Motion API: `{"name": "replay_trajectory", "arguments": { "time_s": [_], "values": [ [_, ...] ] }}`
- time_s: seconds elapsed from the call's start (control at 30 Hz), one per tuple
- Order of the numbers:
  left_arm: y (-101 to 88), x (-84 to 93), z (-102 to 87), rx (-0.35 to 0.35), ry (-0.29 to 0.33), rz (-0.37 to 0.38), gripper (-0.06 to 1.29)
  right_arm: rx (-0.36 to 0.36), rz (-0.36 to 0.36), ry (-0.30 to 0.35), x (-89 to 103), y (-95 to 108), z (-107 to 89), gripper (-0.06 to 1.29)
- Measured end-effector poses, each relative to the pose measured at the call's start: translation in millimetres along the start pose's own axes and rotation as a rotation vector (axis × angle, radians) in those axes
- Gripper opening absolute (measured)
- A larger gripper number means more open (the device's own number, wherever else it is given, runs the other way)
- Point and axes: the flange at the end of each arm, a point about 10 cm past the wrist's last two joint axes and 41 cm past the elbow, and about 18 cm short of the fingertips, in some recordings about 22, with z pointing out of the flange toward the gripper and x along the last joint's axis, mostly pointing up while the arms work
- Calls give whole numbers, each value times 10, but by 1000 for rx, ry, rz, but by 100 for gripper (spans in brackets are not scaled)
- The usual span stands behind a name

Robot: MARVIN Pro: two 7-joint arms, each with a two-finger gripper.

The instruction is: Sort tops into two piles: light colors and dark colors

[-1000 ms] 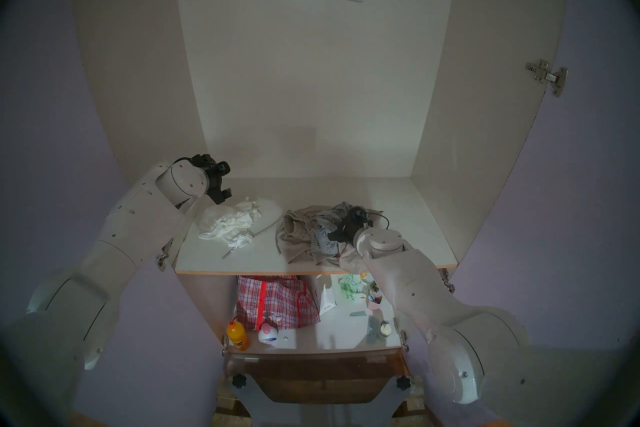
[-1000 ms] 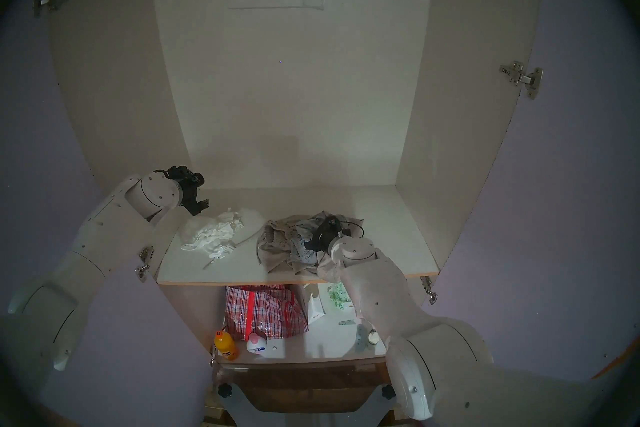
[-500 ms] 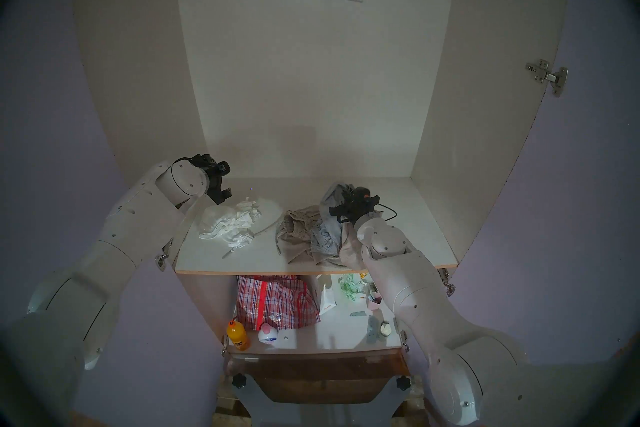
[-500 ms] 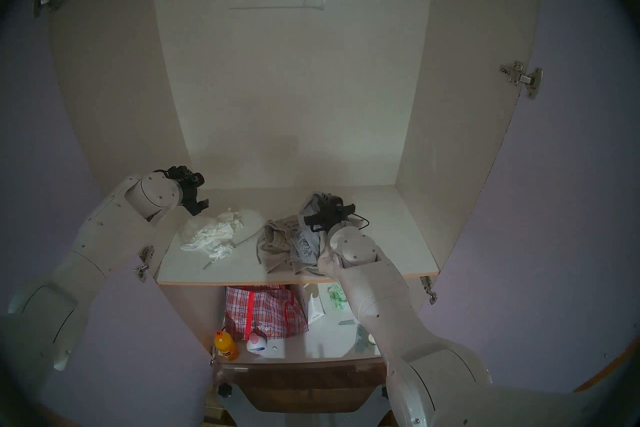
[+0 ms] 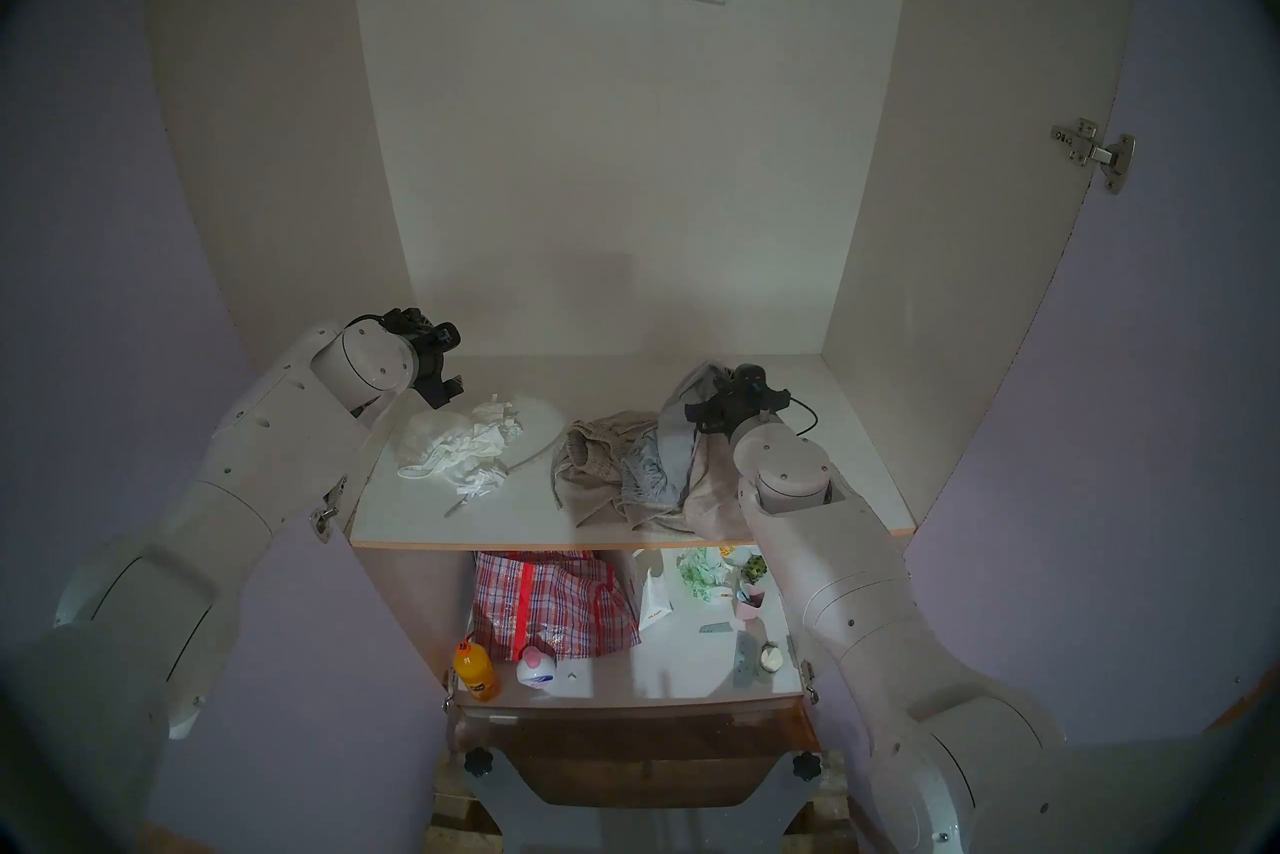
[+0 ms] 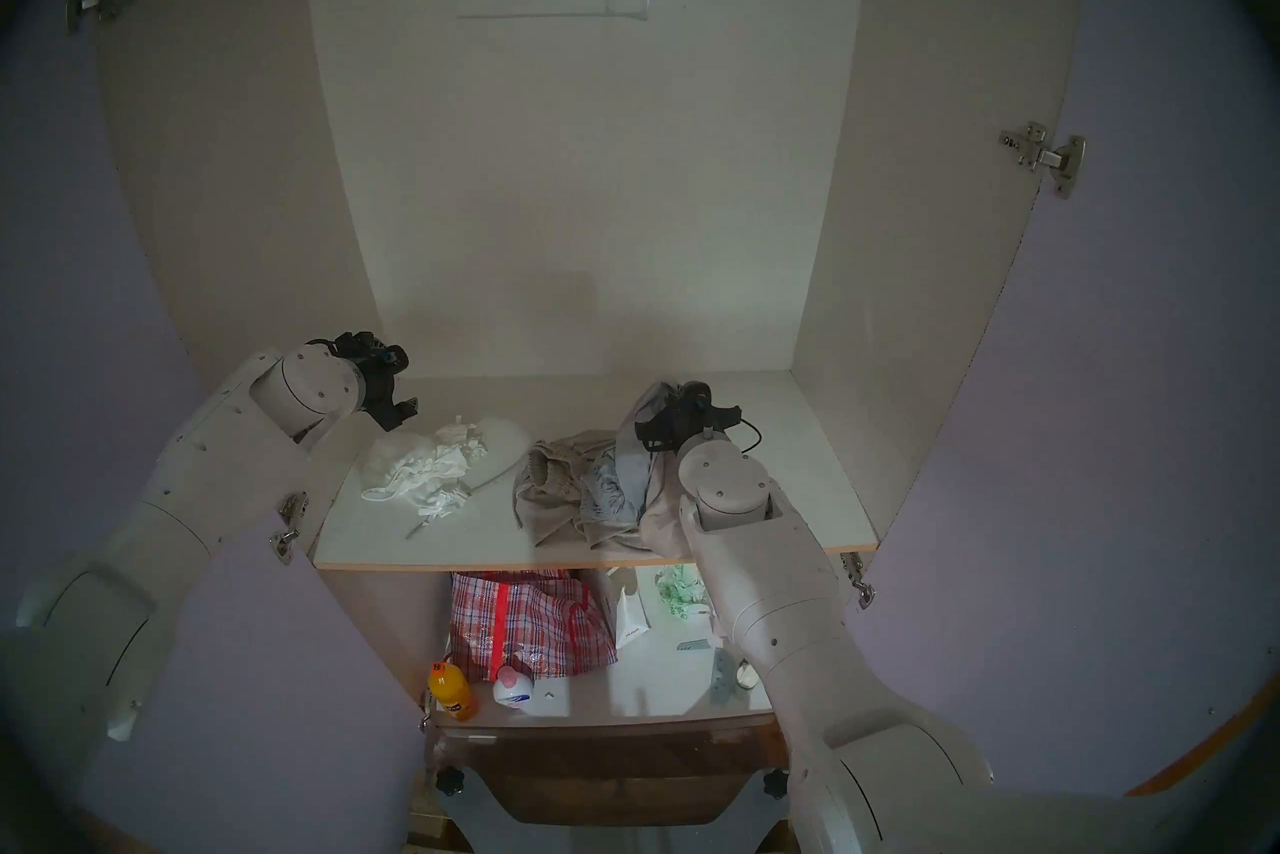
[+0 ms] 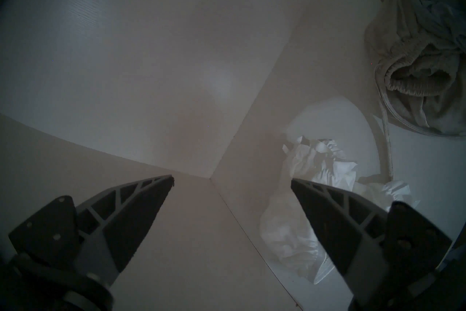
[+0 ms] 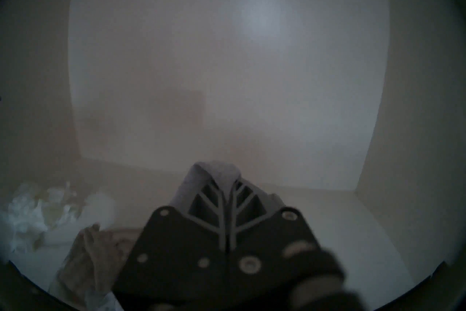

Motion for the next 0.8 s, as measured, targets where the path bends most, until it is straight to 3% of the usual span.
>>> {"name": "replay_trajectory", "arguments": {
  "time_s": [0.1,0.23,0.43,0.57,0.63,0.8],
  "values": [
    [0,1,0,0,0,0,126,38,9,-60,-81,-52,-79,-2],
    [1,0,1,0,0,0,126,149,32,-101,-165,-127,-327,-2],
    [0,-1,1,0,0,0,126,296,-8,-185,-174,2,-752,-2],
    [-1,2,0,1,0,0,126,245,-25,-250,-145,13,-964,-2],
    [-1,1,0,1,0,0,126,202,-22,-289,-236,-54,-985,-2],
    [-1,0,0,1,0,0,126,150,-20,-370,-488,-179,-718,-2]
  ]
}}
